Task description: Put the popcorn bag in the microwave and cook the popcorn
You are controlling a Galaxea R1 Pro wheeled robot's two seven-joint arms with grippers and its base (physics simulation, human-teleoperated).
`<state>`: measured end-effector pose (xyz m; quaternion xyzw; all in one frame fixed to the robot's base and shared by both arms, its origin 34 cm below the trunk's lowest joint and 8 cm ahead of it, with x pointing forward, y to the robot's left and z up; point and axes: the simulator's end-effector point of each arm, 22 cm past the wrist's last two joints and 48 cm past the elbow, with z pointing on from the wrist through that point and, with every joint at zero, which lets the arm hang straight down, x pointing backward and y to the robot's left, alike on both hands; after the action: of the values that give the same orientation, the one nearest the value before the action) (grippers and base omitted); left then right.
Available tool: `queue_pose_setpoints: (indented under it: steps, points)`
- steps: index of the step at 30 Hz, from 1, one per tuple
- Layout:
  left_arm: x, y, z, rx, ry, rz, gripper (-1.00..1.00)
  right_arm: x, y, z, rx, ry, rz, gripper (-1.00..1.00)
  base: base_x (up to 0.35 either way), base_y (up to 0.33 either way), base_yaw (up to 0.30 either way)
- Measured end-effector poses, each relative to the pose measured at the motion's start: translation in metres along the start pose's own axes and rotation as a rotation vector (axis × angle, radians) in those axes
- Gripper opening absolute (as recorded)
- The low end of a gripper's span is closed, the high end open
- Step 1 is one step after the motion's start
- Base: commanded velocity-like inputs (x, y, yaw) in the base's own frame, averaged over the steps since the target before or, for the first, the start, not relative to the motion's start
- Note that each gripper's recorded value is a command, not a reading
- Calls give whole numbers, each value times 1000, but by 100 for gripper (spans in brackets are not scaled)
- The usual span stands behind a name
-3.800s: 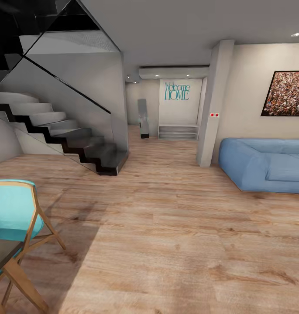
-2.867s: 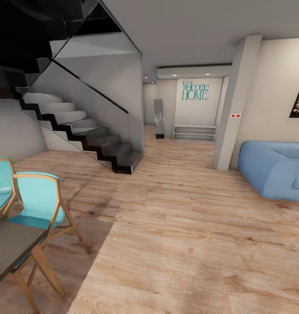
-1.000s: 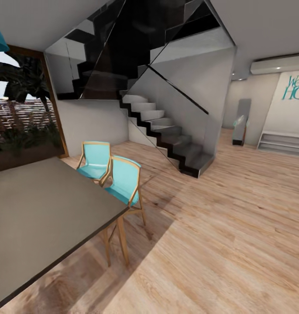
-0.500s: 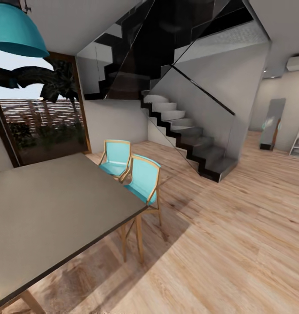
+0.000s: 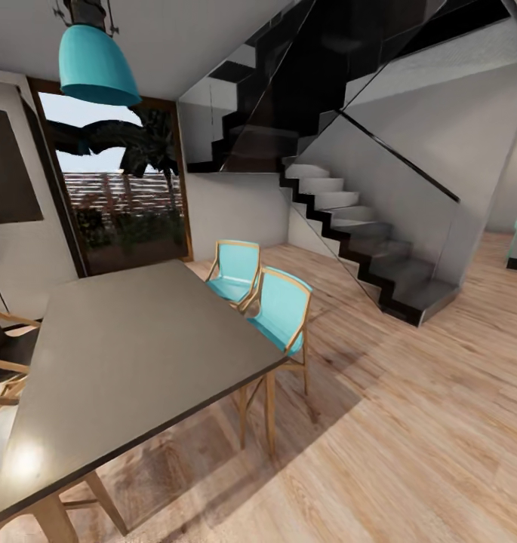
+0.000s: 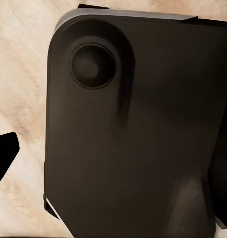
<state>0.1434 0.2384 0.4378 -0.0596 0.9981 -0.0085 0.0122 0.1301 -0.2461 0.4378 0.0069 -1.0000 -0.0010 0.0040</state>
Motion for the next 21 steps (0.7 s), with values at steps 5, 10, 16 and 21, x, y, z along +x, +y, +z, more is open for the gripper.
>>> queue_pose_setpoints:
  steps: [5,10,16,21]
  points:
    - [0,0,0,-4,0,0,100,0,0,0,0,1,-6,100,0,0,300]
    - [0,2,0,-11,0,-4,100,-1,-6,0,23,-3,-90,100,0,0,300]
    - [1,4,0,-17,2,-87,100,-1,-12,0,34,-3,-101,100,0,0,300]
    - [1,4,0,-18,2,-92,100,-2,-17,0,59,-5,-101,100,0,0,300]
